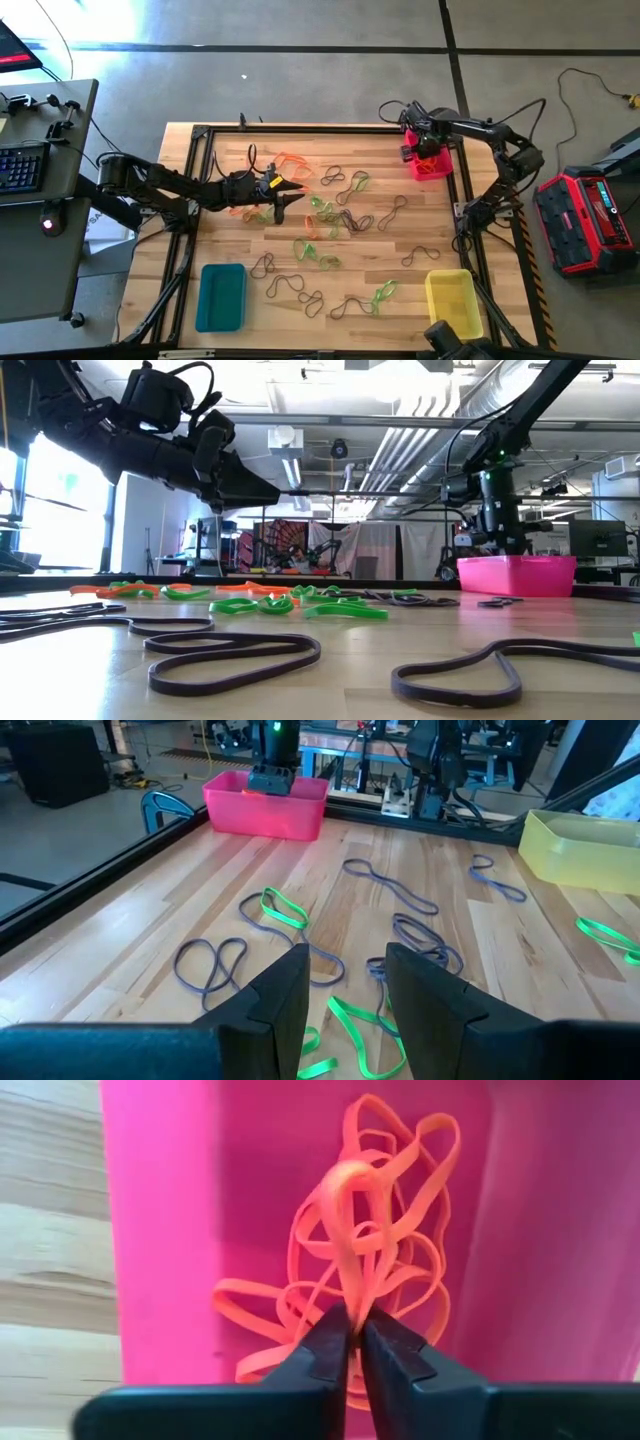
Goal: Sort rubber bands into baskets
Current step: Put the orange rubber band into the red bin
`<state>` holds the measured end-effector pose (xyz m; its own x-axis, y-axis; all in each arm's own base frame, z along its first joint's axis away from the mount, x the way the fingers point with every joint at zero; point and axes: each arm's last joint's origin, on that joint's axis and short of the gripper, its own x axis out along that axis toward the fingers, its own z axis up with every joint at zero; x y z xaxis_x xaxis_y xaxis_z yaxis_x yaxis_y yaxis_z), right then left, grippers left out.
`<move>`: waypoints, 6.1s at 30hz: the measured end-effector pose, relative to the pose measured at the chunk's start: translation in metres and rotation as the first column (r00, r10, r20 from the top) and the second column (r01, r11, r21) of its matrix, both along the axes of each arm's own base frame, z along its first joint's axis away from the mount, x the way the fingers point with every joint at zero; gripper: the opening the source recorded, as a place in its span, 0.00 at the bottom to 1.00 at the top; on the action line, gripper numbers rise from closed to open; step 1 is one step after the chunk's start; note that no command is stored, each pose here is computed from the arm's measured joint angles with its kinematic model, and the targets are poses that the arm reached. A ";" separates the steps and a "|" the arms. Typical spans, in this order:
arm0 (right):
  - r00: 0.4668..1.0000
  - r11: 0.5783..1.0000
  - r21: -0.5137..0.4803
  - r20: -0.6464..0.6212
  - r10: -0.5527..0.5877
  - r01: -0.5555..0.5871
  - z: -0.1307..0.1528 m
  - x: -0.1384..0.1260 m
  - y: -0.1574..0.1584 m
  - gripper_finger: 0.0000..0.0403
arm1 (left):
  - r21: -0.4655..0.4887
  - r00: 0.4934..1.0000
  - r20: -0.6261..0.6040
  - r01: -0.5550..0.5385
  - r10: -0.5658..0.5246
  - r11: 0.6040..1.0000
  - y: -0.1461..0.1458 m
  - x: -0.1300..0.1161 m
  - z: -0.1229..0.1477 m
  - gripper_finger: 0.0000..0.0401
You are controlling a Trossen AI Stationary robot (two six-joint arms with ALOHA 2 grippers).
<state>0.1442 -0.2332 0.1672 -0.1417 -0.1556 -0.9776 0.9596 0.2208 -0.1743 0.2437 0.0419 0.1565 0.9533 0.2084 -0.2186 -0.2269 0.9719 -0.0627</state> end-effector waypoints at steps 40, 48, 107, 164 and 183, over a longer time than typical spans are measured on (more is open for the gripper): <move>0.749 0.784 -0.578 0.412 0.519 -0.225 0.072 0.069 0.151 0.34 | 0.022 0.832 -0.489 -0.289 0.262 0.957 0.089 -0.005 0.005 0.37; 0.689 0.742 -0.631 0.435 0.580 -0.227 0.058 0.077 0.175 0.34 | 0.011 0.773 -0.595 -0.264 0.218 0.964 0.121 0.021 0.010 0.38; 0.695 0.688 -0.648 0.328 0.639 -0.327 0.009 0.121 0.181 0.34 | -0.009 0.687 -0.726 -0.023 0.009 1.000 0.139 0.074 0.031 0.00; 0.749 0.682 -0.652 0.259 0.610 -0.331 0.024 0.118 0.162 0.00 | -0.182 0.796 -0.483 0.318 -0.366 0.931 0.062 0.108 0.018 0.40; 0.995 0.869 -0.491 0.100 -0.008 0.057 0.028 -0.008 0.085 0.00 | -0.184 0.785 -0.476 0.352 -0.396 0.918 0.047 0.113 0.018 0.40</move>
